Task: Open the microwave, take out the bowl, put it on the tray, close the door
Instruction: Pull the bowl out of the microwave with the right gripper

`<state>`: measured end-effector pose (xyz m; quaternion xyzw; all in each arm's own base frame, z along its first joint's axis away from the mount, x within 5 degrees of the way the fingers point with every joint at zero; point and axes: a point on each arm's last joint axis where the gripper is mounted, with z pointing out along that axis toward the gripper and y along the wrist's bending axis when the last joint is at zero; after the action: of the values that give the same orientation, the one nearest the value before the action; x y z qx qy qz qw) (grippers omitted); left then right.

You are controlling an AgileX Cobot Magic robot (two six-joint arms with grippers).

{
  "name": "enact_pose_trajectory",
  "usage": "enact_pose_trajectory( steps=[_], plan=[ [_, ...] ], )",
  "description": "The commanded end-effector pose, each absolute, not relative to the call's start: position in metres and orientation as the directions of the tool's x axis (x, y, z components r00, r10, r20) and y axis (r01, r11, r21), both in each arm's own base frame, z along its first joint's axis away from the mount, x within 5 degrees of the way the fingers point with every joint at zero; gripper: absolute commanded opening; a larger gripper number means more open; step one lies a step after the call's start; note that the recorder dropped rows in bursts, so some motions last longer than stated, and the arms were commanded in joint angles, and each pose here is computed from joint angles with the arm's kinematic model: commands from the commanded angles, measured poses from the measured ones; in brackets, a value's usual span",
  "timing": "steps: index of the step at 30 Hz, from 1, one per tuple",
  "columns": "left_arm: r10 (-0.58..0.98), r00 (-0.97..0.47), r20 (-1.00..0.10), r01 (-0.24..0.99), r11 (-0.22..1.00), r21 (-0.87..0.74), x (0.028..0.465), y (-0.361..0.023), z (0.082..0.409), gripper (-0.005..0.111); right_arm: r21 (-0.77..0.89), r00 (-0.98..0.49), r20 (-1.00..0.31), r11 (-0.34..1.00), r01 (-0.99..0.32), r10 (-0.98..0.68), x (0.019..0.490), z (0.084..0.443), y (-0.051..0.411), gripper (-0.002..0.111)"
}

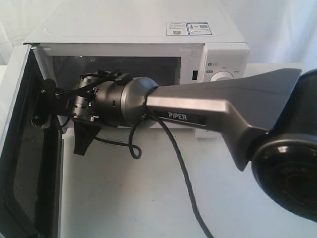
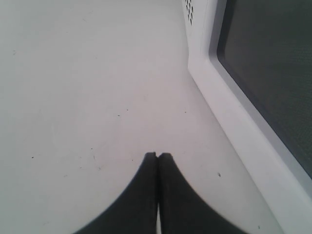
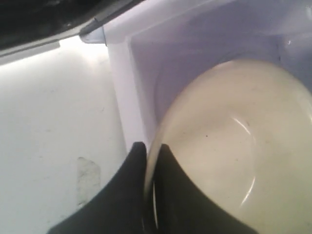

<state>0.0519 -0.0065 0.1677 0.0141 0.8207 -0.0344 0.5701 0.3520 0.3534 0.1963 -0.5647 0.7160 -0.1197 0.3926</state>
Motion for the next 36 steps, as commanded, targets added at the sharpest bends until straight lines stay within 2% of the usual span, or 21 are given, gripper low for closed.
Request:
enact_pose_trajectory(
  steps=[1, 7, 10, 13, 20, 27, 31, 36],
  plan=[
    [-0.022, -0.351, -0.936, 0.066, 0.997, -0.048, 0.052, -0.007, 0.167, 0.0, -0.55, -0.177, -0.497, 0.466, -0.693, -0.85, 0.337, 0.214, 0.344, 0.0],
    [-0.022, -0.351, -0.936, 0.066, 0.997, -0.048, 0.052, -0.007, 0.167, 0.0, -0.472, -0.299, -0.508, 0.552, -0.688, -0.808, 0.303, 0.219, 0.322, 0.0],
    [-0.022, -0.351, -0.936, 0.066, 0.997, -0.048, 0.052, -0.007, 0.167, 0.0, -0.422, -0.38, -0.479, 0.587, -0.691, -0.791, 0.274, 0.219, 0.306, 0.0],
    [-0.022, -0.351, -0.936, 0.066, 0.997, -0.048, 0.052, -0.007, 0.167, 0.0, -0.389, -0.396, -0.475, 0.591, -0.707, -0.786, 0.244, 0.222, 0.292, 0.0],
    [-0.022, -0.351, -0.936, 0.066, 0.997, -0.048, 0.052, -0.007, 0.167, 0.0, -0.368, -0.477, -0.368, 0.596, -0.714, -0.798, 0.195, 0.194, 0.243, 0.0],
    [-0.022, -0.351, -0.936, 0.066, 0.997, -0.048, 0.052, -0.007, 0.167, 0.0, -0.383, -0.687, -0.316, 0.751, -0.538, -0.654, 0.186, 0.162, 0.196, 0.0],
    [-0.022, -0.351, -0.936, 0.066, 0.997, -0.048, 0.052, -0.007, 0.167, 0.0, -0.411, -0.738, -0.295, 0.778, -0.476, -0.607, 0.182, 0.153, 0.181, 0.0],
    [-0.022, -0.351, -0.936, 0.066, 0.997, -0.048, 0.052, -0.007, 0.167, 0.0, -0.465, -0.72, -0.404, 0.805, -0.37, -0.564, 0.188, 0.152, 0.172, 0.0]
  ],
)
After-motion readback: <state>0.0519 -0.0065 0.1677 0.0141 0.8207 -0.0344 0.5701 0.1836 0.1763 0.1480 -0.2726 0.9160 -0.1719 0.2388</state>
